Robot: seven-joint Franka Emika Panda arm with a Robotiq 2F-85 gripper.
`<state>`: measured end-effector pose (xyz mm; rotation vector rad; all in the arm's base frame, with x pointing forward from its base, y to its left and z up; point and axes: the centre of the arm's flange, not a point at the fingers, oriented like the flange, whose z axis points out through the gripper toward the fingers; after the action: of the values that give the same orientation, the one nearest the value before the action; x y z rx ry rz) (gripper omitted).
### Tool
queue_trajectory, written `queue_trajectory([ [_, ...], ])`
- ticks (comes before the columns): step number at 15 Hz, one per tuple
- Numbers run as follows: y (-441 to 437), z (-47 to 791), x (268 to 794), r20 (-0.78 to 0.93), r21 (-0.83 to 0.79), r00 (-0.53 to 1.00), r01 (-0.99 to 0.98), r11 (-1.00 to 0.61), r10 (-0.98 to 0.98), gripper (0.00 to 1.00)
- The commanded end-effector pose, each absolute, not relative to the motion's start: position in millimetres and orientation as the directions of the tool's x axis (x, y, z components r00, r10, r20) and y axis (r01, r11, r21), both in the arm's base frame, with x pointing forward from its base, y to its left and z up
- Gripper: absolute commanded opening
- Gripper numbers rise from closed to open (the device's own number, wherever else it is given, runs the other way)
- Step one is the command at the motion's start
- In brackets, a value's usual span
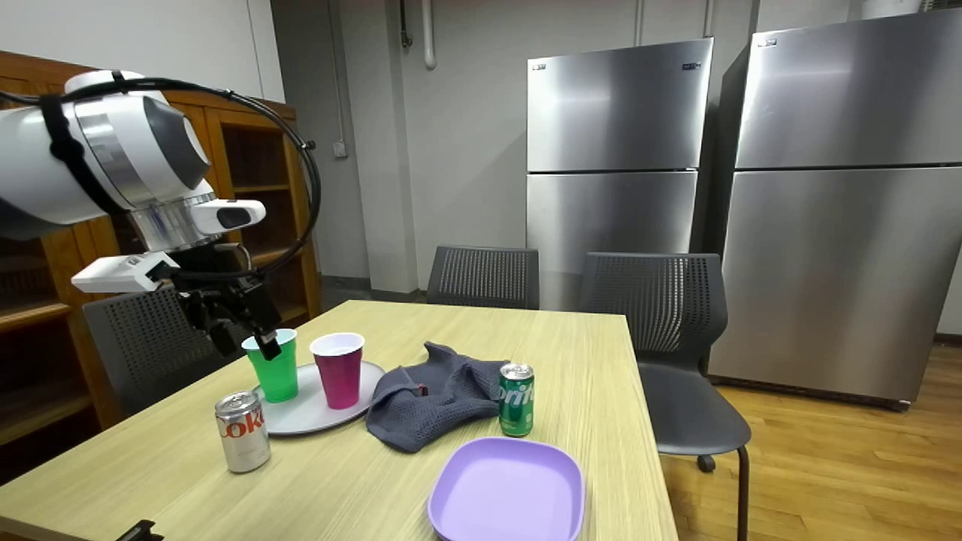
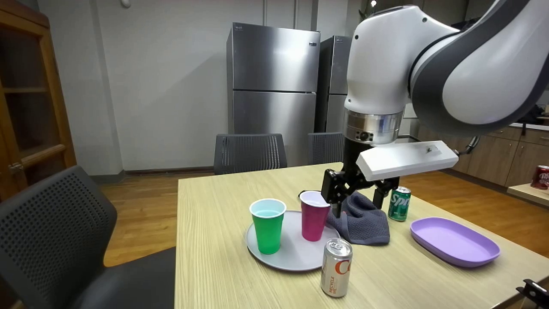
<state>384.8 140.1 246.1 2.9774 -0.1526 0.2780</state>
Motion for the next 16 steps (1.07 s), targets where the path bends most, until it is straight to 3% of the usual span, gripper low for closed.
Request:
queue_trajectory([
  [1,140,246,385,0.191,0.137,0.978,-0.115,-0.984,-0.087,1.00],
  [16,145,211,382,0.096,0.043,0.973,0.205,-0.978,0.208,1.00],
])
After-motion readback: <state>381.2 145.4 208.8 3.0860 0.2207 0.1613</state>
